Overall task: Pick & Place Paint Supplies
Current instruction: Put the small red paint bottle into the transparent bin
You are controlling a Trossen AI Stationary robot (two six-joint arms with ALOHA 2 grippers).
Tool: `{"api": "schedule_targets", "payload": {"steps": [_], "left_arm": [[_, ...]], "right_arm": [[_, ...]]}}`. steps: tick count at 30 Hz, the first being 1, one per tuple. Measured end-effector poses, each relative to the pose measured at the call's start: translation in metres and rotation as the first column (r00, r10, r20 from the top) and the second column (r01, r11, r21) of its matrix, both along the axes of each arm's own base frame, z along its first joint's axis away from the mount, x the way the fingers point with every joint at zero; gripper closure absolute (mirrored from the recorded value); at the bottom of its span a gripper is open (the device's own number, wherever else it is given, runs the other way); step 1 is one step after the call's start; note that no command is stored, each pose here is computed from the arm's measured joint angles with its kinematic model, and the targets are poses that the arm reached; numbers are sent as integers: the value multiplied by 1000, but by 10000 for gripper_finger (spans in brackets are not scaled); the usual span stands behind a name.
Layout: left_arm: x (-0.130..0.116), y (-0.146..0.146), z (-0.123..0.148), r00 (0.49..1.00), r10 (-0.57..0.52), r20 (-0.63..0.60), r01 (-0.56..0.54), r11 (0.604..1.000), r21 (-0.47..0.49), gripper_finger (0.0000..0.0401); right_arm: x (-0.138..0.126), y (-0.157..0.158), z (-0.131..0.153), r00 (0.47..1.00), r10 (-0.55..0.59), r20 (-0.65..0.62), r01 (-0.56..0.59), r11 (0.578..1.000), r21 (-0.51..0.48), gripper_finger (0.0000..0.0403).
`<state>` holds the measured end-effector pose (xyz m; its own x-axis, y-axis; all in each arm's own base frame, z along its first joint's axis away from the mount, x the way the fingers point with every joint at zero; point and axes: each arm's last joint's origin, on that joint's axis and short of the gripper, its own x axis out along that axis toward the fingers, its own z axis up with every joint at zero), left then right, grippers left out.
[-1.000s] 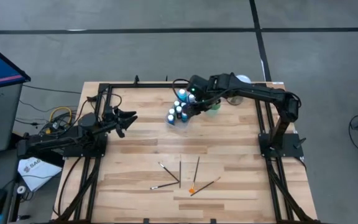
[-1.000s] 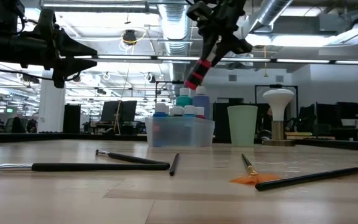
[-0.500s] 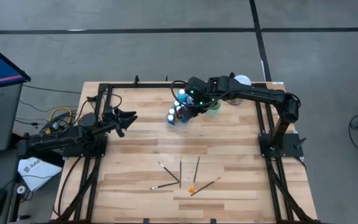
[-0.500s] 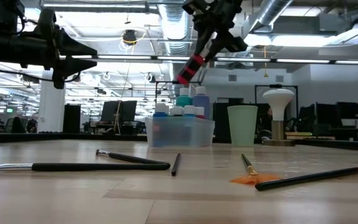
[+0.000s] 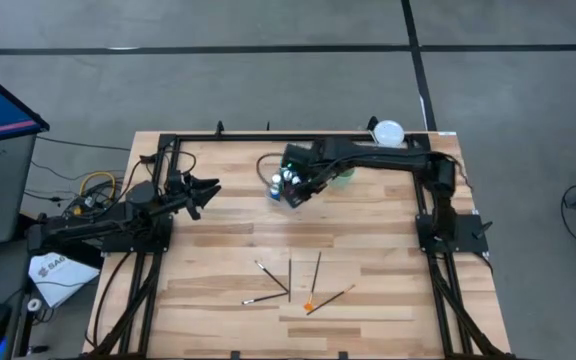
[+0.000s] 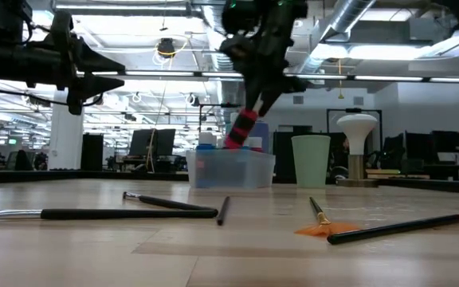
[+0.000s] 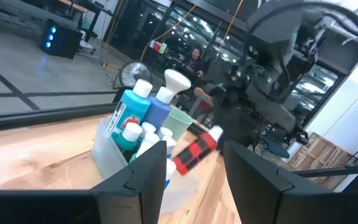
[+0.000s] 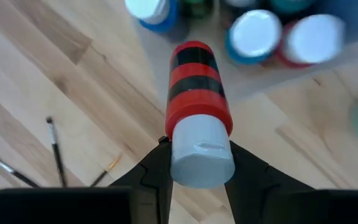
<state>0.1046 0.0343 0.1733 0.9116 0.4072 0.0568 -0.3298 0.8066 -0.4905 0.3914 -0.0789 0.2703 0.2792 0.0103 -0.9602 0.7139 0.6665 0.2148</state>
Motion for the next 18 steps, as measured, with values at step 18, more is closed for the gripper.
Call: {"api": "schedule_targets", "payload": {"steps": [18], "left_arm": [[1, 0, -2, 1000, 5, -16, -5, 1000, -6, 247]], "right_arm": [[44, -7, -42, 962, 124, -242, -118, 992, 38, 297]]}}
